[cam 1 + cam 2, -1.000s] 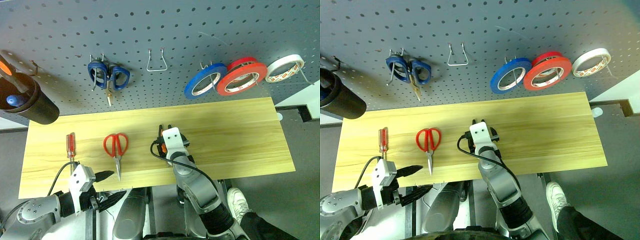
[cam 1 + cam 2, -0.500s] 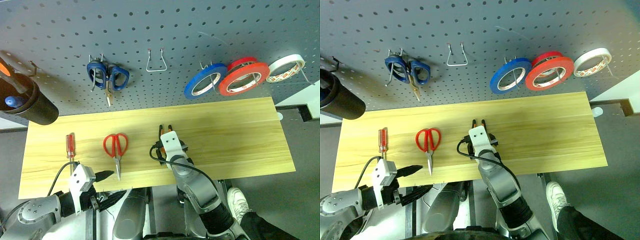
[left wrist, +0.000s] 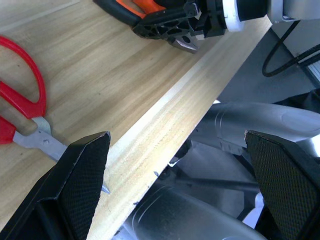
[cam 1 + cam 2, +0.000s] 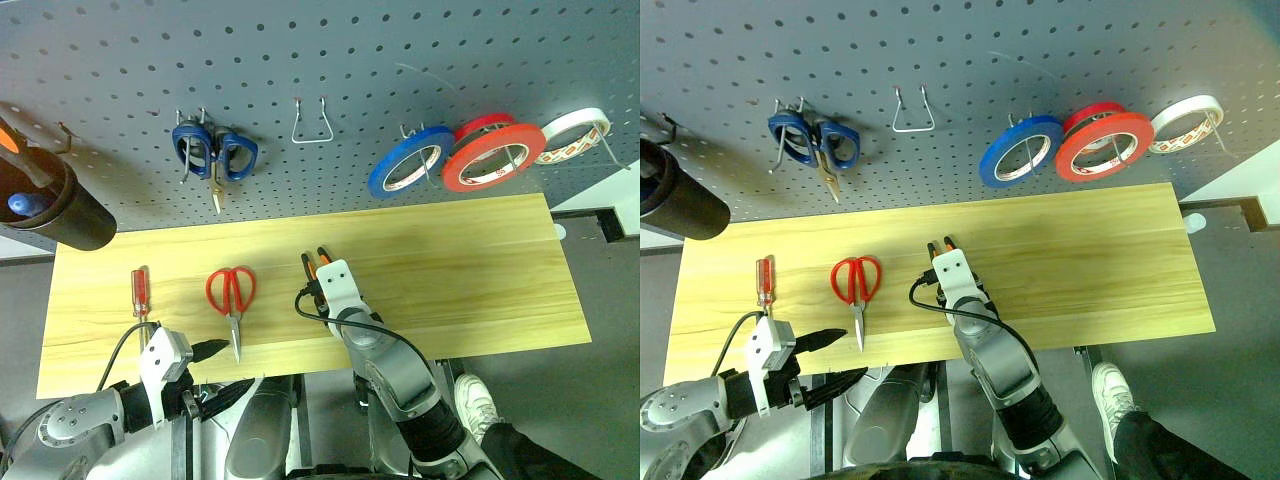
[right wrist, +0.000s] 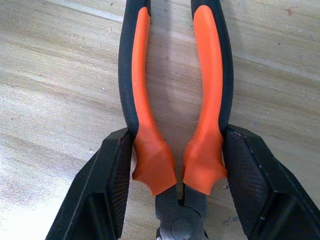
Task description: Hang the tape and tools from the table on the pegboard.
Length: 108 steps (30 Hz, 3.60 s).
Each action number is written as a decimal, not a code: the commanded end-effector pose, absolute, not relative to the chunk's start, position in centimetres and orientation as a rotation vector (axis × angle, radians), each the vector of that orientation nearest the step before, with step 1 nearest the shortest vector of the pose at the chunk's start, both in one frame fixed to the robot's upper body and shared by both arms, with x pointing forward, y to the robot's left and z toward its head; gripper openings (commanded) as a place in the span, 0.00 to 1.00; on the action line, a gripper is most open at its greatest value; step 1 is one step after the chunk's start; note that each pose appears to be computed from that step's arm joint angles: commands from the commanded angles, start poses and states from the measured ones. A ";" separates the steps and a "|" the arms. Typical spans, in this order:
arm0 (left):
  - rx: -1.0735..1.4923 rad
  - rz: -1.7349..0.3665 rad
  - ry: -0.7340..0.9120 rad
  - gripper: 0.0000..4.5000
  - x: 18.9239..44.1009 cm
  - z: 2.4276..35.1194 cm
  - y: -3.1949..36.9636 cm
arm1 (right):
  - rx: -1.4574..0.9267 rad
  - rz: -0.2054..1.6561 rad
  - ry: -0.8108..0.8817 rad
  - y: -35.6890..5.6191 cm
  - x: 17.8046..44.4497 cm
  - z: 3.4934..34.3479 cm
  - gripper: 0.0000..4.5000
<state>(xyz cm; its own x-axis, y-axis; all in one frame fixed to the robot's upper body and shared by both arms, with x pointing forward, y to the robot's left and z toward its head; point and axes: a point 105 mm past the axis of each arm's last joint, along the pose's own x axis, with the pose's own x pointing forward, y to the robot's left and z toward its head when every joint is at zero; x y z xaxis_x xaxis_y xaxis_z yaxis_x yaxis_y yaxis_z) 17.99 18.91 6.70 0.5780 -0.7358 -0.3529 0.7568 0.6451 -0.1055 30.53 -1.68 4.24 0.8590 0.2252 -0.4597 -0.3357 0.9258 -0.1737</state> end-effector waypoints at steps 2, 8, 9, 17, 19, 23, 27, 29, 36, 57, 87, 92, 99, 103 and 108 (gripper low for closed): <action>0.047 -0.889 0.383 1.00 17.8 6.7 18.5 | -0.163 0.353 0.425 0.5 29.9 5.4 0.52; 0.029 -0.911 0.349 1.00 18.4 7.3 17.9 | -0.143 0.403 0.346 0.4 30.0 6.8 0.52; 0.024 -0.915 0.342 1.00 18.6 7.4 17.8 | -0.143 0.415 0.329 0.3 30.0 7.1 0.52; 0.002 -0.947 0.302 1.00 19.3 8.2 17.5 | -0.101 0.508 0.199 -1.4 28.4 9.7 0.52; -0.012 -0.960 0.267 1.00 19.6 9.0 17.4 | -0.089 0.586 0.149 -2.0 27.0 10.6 0.52; -0.042 -0.989 0.181 1.00 19.6 10.7 17.2 | -0.061 0.642 0.101 -3.9 25.2 11.7 0.52; -0.064 -1.005 0.107 1.00 19.5 11.8 16.8 | -0.058 0.652 0.095 -5.6 24.4 11.9 0.52; -0.077 -0.996 0.097 1.00 19.5 11.9 16.8 | -0.067 0.639 0.095 -6.4 24.4 11.8 0.52; -0.057 -0.949 0.023 1.00 20.2 12.9 18.1 | -0.010 0.752 -0.026 -7.2 23.4 14.8 0.52; -0.035 -0.936 -0.221 1.00 22.5 20.7 19.2 | -0.020 0.932 -0.219 -7.1 21.0 19.7 0.52; -0.060 -0.939 -0.214 1.00 23.5 19.0 19.2 | -0.022 0.709 -0.708 -1.1 28.3 32.2 0.52; -0.062 -0.939 -0.209 1.00 23.6 18.7 19.2 | 0.020 0.692 -0.770 -0.8 27.9 33.7 0.52; -0.068 -0.948 -0.214 1.00 23.7 18.8 19.0 | 0.064 0.617 -0.819 -0.1 28.2 33.9 0.52; -0.073 -0.952 -0.232 1.00 23.8 19.2 18.7 | 0.066 0.554 -0.823 0.5 29.8 33.3 0.52; -0.084 -0.956 -0.259 1.00 23.8 20.2 18.4 | 0.060 0.533 -0.820 1.3 31.1 33.0 0.52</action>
<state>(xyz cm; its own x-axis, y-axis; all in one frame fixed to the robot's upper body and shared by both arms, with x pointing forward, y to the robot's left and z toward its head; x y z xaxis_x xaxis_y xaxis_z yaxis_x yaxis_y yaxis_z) 24.27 18.73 18.87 0.5730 -0.7882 0.2244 0.8083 0.5887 0.0040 32.77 0.90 30.33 0.6445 0.4482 0.6195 -0.4665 0.8724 -0.1458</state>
